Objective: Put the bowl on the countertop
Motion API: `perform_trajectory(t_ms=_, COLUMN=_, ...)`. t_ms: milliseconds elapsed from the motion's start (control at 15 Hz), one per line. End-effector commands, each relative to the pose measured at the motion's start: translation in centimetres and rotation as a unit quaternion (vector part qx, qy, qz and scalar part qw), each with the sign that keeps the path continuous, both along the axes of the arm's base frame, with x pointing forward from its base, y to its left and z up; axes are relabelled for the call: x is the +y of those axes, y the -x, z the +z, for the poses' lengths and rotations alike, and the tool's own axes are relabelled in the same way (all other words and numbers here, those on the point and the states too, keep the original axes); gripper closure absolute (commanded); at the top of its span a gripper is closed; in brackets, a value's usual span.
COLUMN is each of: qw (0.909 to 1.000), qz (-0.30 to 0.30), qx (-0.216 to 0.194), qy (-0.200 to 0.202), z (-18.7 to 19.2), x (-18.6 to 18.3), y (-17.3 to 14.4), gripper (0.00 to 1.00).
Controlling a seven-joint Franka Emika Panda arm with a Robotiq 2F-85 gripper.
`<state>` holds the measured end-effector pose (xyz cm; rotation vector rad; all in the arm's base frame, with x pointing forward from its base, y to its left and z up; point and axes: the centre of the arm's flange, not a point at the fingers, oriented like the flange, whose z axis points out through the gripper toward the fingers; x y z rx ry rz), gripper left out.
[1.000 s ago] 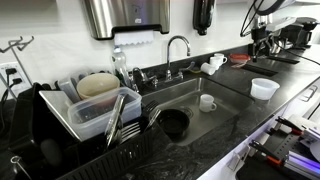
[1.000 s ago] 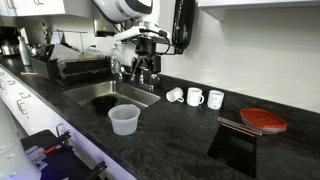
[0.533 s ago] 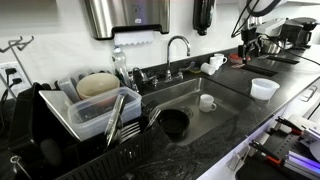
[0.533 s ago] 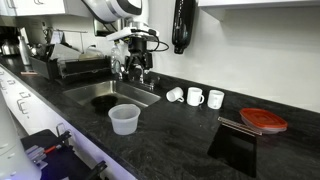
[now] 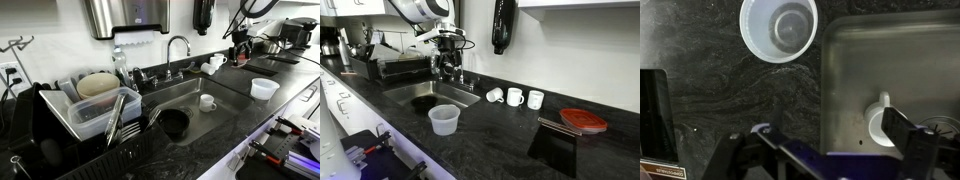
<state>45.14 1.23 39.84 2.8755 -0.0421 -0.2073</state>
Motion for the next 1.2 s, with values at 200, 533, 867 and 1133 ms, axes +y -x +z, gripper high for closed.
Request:
perform_trajectory(t_ms=200, qw=0.9999, qz=0.009, qx=0.006, qy=-0.004, z=-0.2, x=0.6, y=0.0, gripper=0.00)
perform_trajectory(t_ms=533, qw=0.9909, qz=0.115, qx=0.017, qy=-0.068, z=0.2, x=4.8, y=2.3, gripper=0.00)
perform_trajectory(t_ms=867, qw=0.9797, qz=0.182, qx=0.025, qy=-0.081, z=0.7, x=9.0, y=2.9, gripper=0.00)
perform_trajectory(t_ms=1133, qw=0.9796, qz=0.182, qx=0.025, qy=-0.082, z=0.7, x=9.1, y=3.0, gripper=0.00)
